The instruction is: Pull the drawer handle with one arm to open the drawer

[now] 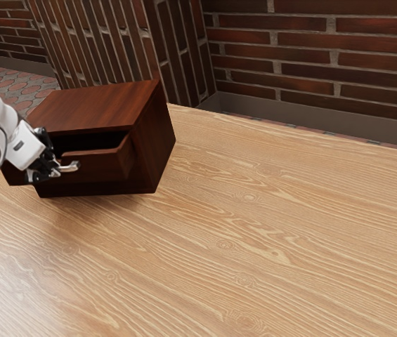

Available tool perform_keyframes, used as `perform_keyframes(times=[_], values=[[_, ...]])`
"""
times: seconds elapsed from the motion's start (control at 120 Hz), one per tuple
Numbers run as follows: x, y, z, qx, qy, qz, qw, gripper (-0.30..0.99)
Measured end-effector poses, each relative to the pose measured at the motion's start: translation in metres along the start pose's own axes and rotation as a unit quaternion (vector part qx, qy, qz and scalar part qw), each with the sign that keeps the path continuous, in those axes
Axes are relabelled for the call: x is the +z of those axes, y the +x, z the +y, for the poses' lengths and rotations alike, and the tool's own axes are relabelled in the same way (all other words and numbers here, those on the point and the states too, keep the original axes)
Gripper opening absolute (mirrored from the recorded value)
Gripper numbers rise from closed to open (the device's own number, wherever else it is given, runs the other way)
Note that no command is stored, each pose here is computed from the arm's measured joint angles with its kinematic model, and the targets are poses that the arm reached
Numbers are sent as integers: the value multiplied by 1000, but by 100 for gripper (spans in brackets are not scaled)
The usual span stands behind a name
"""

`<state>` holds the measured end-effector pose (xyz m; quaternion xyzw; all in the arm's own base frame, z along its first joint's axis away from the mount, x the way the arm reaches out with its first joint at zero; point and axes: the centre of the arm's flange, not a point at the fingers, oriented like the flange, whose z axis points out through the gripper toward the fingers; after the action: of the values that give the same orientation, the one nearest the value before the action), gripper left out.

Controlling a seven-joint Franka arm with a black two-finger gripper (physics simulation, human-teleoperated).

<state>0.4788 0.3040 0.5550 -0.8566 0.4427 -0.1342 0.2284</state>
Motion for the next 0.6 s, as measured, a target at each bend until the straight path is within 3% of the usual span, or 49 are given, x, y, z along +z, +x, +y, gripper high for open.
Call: perform_keyframes(times=[0.6], values=[[-21, -7, 26, -3, -3, -1, 1000, 3]])
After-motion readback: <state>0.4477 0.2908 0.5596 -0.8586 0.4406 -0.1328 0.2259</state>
